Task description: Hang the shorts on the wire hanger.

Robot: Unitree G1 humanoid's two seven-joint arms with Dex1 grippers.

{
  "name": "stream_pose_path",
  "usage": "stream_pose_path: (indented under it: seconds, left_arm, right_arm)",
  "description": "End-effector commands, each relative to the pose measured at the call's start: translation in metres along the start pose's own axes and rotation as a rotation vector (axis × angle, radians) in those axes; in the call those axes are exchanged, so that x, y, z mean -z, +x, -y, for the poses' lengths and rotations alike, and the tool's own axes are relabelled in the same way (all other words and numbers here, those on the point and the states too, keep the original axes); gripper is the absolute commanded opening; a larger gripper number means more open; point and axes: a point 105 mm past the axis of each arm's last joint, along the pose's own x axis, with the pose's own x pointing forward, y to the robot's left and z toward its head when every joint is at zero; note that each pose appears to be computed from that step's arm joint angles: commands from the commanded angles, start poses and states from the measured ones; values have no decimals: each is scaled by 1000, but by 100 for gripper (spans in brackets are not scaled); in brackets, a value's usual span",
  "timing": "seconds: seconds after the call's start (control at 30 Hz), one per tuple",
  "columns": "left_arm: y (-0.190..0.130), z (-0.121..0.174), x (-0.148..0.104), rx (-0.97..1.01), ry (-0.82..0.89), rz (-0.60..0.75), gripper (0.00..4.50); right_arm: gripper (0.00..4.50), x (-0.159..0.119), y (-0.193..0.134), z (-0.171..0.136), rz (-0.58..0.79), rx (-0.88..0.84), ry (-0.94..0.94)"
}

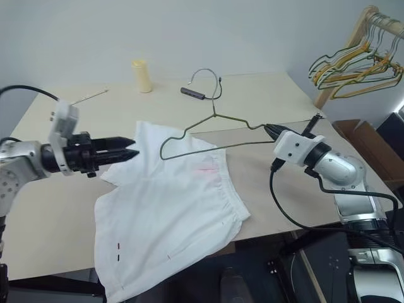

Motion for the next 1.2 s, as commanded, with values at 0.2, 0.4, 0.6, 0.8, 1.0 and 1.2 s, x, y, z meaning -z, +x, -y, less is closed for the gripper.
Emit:
stream_pose_path:
  seconds: [0.2, 0.4, 0.6, 0.8, 1.0, 1.2]
  left_arm:
    - [28, 0, -3, 106, 38, -19, 212]
    - [37, 3, 7, 168, 64, -94, 212]
    - [42, 0, 20, 173, 154, -184, 94]
    - [42, -4, 13, 141, 164, -160, 4]
    - [41, -12, 13, 84, 211, -180, 0]
    - [38, -19, 25, 51, 403, -301, 0]
  right_arm:
    - [3, -46, 12, 13, 195, 21, -31]
    - [3, -56, 14, 13, 229, 23, -31]
    - [0, -59, 15, 16, 238, 29, -42]
    - [0, -59, 13, 16, 230, 24, -53]
    - [176, -58, 0, -6, 215, -207, 95]
    - [390, -67, -11, -7, 209, -493, 392]
